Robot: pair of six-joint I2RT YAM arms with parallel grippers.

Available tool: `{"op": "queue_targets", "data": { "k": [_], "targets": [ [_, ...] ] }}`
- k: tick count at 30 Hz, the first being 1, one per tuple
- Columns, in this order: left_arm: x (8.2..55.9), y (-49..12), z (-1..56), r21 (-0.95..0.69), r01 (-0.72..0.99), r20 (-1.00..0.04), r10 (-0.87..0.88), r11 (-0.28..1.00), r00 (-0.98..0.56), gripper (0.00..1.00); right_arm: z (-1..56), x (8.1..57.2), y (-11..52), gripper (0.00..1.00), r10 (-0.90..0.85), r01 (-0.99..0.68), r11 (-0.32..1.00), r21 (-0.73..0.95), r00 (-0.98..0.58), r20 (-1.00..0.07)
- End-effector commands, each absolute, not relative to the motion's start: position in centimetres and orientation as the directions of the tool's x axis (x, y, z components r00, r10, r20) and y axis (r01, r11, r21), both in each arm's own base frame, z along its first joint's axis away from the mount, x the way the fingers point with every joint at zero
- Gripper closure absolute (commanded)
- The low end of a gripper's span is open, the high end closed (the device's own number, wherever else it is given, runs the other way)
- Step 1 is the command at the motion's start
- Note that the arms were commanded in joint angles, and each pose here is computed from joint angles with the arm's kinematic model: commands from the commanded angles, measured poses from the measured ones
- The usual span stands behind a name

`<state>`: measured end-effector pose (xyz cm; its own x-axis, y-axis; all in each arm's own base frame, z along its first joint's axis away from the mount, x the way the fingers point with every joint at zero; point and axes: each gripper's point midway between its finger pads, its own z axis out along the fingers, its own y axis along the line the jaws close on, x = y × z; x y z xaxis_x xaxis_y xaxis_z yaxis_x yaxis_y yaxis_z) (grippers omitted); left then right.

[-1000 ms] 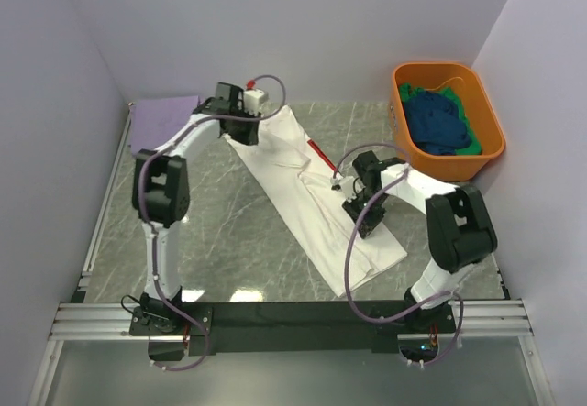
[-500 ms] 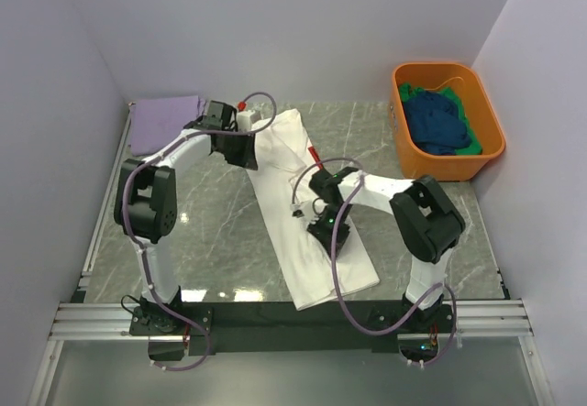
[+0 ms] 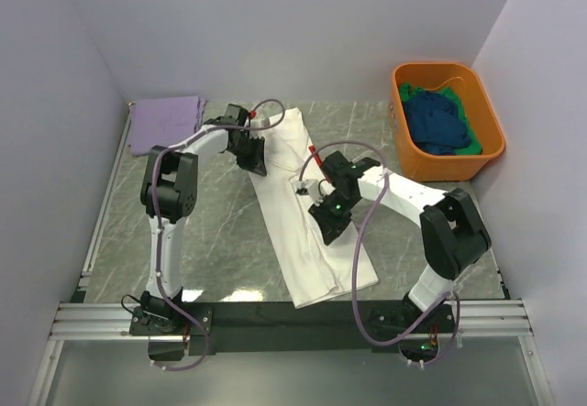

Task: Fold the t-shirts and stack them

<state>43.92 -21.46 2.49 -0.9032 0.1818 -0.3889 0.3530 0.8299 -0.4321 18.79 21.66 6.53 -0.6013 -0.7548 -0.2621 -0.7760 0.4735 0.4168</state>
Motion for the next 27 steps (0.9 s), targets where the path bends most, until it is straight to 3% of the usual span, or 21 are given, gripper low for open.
{"op": "queue_targets", "data": {
  "k": [1, 5, 14, 22, 27],
  "targets": [
    [47.6, -20.4, 1.5, -0.342, 0.367, -0.431, 0.202, 0.865, -0.879, 0.83, 6.6, 20.5, 20.6, 0.74, -0.722, -0.766, 0.532, 0.36, -0.633, -0.279],
    [51.1, -20.5, 0.4, -0.321, 0.379, -0.455, 0.209, 0.868, -0.865, 0.83, 5.7, 20.9, 20.2, 0.74, -0.724, -0.754, 0.558, 0.346, -0.646, -0.241],
    [58.7, -19.7, 5.5, -0.223, 0.48, -0.674, 0.221, 0.849, -0.705, 0.81, 3.7, 22.4, 21.2, 0.76, -0.703, -0.722, 0.592, 0.357, -0.68, -0.209],
    [53.3, -19.5, 12.9, -0.24, 0.538, -0.732, 0.214, 0.808, -0.647, 0.73, 0.2, 21.2, 23.3, 0.79, -0.719, -0.702, 0.581, 0.411, -0.679, -0.144],
    [49.4, -18.8, 10.7, -0.305, 0.491, -0.637, 0.208, 0.816, -0.742, 0.73, -0.2, 20.5, 25.6, 0.79, -0.727, -0.691, 0.547, 0.473, -0.672, -0.141]
  ]
}}
